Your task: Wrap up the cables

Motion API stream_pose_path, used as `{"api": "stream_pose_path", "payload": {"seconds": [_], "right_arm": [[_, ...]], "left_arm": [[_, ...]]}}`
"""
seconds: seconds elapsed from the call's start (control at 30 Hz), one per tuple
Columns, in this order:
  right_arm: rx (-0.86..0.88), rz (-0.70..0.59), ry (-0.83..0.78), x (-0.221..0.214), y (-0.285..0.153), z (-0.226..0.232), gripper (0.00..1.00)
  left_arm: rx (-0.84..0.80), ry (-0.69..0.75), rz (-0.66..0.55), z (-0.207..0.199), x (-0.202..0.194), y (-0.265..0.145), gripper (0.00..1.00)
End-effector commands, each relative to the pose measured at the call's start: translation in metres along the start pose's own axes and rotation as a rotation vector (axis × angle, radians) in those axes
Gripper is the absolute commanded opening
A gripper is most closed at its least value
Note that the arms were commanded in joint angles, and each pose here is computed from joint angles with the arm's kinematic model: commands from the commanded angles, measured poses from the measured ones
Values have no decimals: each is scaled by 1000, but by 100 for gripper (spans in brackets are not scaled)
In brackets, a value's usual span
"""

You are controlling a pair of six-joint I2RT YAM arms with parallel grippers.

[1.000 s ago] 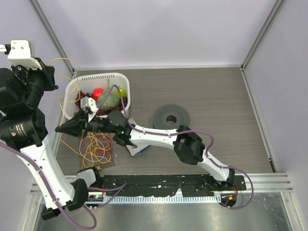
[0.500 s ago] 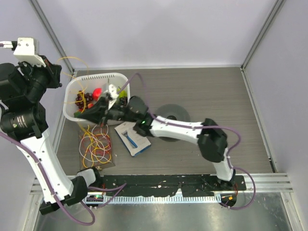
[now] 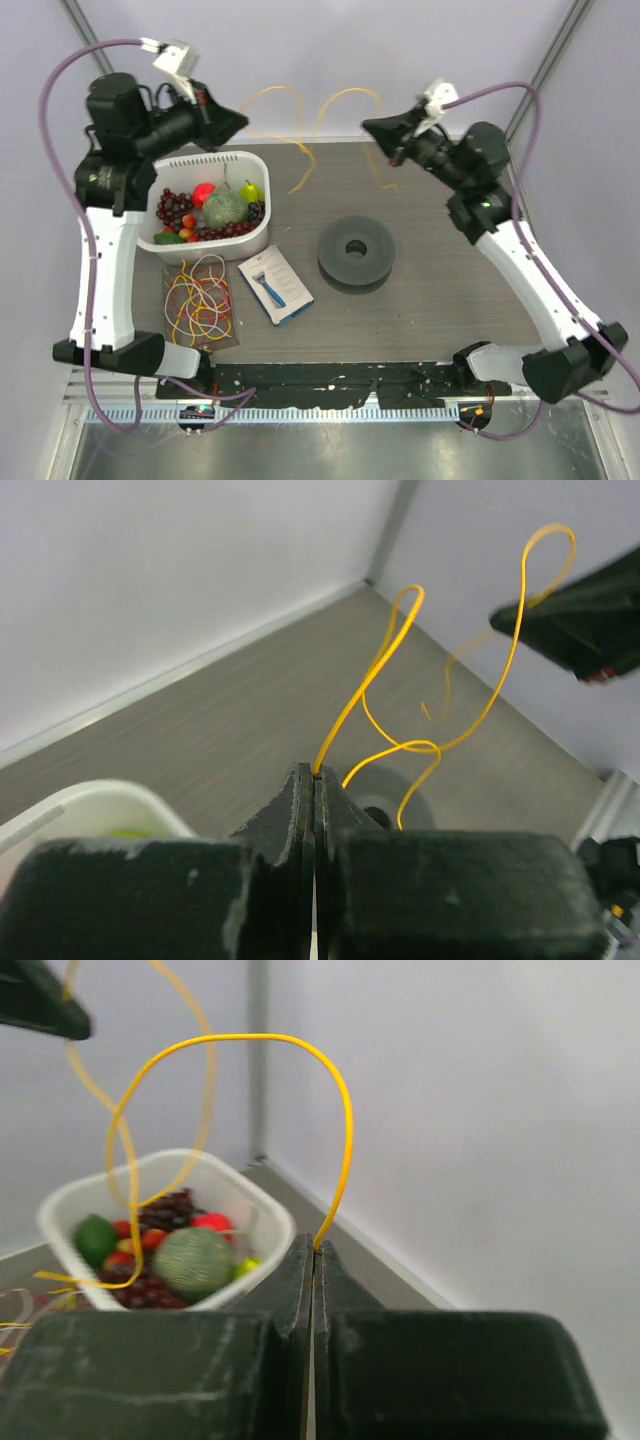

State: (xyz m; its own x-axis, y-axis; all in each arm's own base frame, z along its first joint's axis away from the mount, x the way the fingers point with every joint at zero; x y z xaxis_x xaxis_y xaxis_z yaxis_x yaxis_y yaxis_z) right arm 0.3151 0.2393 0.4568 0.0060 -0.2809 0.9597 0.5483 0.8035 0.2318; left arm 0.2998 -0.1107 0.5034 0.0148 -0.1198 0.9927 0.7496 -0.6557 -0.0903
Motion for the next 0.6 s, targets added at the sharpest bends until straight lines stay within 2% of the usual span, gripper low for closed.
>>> {"api": "stream_pose_path", "payload": {"seconds": [0.0,0.2,0.37,0.43,0.57], "right_arm": [[-242,97,-133,9,-76,-61,1],[-498,202,-119,-7,-176,-134,1],[-644,264,-35,-36,-234,-168,1],[-727,275,6,-43,-259,-188,1],[-845,278,61,-49,-299,-218,1]], "left_arm": [[-167,-9,-65,-43,17,40,0],[-367,-80,-33,-97,-3,101,0],[-401,-106,-12,-111,-24,142,0],[-366,-100,1,-105,-31,154,0],[-156,-26,59,-73,-39,164,0]]}}
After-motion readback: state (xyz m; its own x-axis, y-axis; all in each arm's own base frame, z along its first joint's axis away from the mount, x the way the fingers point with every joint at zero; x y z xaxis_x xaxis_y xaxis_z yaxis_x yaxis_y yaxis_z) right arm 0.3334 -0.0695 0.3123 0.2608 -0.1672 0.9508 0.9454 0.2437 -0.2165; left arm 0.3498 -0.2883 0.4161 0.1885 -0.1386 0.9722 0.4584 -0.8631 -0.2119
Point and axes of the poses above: each gripper's point midway between its finger pads, its own y axis out along the fingers, its own z axis along the line the jaws close on, x = y × z, the point moved 4 cm from there along -y, back along the fingers, and after that the axes turned 15 degrees about y, right-handed, at the moved point
